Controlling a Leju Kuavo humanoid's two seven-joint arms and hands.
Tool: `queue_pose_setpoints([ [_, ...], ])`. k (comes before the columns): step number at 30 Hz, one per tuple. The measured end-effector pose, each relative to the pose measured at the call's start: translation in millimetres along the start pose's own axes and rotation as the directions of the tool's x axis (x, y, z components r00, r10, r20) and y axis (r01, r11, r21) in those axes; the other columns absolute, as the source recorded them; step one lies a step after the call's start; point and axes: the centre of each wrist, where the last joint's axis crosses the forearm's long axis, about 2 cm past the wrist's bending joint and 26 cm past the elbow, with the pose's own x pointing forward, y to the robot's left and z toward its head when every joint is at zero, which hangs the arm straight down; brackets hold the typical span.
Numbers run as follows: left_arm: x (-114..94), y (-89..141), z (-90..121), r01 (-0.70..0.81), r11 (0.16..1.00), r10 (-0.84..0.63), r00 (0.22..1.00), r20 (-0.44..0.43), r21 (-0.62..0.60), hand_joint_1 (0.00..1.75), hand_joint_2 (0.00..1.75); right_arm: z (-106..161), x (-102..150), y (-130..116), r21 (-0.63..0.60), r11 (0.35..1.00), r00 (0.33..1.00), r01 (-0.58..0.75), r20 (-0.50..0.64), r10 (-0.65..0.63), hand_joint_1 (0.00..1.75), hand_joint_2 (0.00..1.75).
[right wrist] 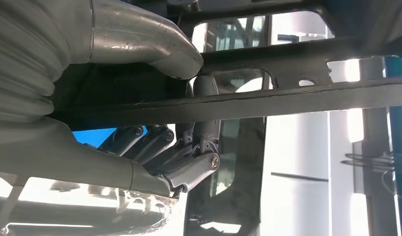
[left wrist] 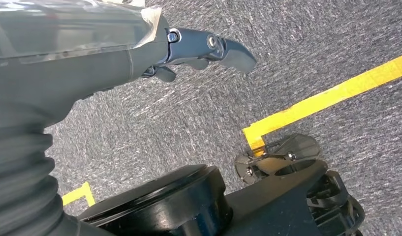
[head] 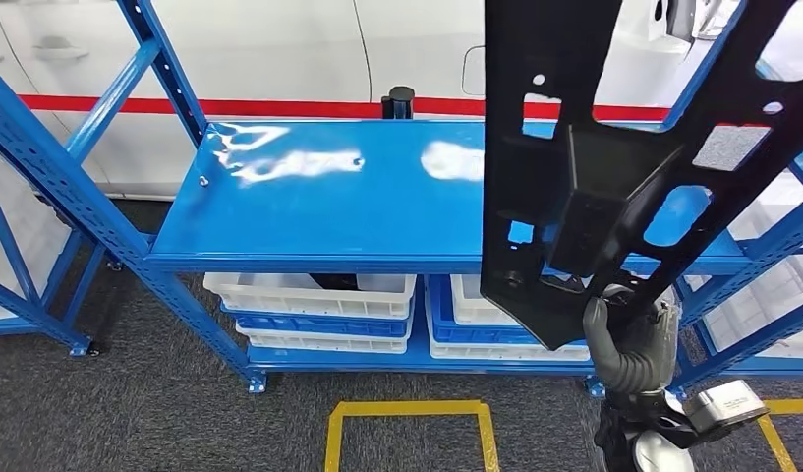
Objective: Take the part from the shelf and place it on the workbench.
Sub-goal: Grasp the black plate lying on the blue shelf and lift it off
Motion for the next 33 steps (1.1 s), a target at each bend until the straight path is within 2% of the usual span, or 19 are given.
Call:
queue_pose_setpoints([
  [6, 3, 2, -1, 0.001, 1.0, -0.001, 1.0, 0.003, 0.01, 0.0, 1.75, -3, -5, 4, 0.025, 1.0, 1.0, 0.015, -0.011, -0.014, 1.75, 1.75],
  [14, -8, -4, 3, 0.003, 1.0, -0.003, 1.0, -0.027, 0.003, 0.0, 1.75, -9, -9, 5, 0.029, 0.999, 0.999, 0.033, -0.008, -0.033, 1.75, 1.75],
  [33, 2, 5, -2, 0.067, 0.998, -0.067, 0.997, 0.037, -0.012, 0.0, 1.75, 2, -10, -3, -0.041, 0.999, 0.999, 0.016, -0.035, -0.017, 1.75, 1.75],
])
